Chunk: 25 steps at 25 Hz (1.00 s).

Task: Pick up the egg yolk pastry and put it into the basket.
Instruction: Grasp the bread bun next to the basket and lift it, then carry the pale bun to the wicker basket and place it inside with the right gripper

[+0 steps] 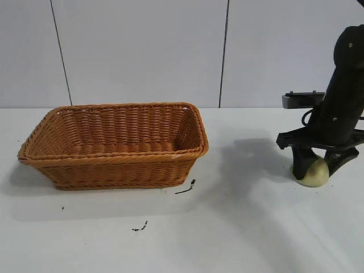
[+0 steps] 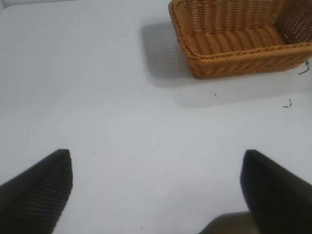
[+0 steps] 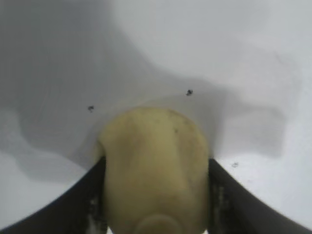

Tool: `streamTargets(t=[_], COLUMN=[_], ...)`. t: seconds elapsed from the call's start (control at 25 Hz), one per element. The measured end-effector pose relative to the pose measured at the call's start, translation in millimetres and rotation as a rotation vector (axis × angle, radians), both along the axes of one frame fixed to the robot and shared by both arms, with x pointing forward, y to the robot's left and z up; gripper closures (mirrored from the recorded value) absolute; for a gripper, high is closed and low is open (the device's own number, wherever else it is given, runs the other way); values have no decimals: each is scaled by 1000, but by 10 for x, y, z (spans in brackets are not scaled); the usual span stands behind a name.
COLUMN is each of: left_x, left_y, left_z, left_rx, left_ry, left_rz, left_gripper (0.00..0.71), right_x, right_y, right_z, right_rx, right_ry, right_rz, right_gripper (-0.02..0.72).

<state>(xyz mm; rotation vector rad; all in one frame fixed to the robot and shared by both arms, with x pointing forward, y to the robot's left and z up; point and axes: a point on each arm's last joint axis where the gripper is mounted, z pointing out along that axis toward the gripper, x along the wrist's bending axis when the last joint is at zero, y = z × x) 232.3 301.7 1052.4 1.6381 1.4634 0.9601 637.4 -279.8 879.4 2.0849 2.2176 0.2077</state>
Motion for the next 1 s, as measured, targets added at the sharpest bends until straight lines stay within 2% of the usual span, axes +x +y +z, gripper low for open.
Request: streamTargets(t=[0.12,0.32,0.4,0.76,1.0], left_x=[0,0,0,0,0], left_y=[0,0,0,0,0], left_z=[0,0,0,0,0], left_rx=[0,0,0,0,0], left_ry=[0,0,0,0,0], left_rz=[0,0,0,0,0], left_gripper=[14,14,14,14,14], right_x=[8,8,7,8,95], right_y=[-1,-4,-8,-13,-2], right_z=[7,38,151,1244,1649], right_rx=[-2,-5,-10,-11,-2], right_ry=[-3,-10,-34,-230,-243], right_rz=[2,4,10,17,-5], right_gripper=[521,537,540,547,547])
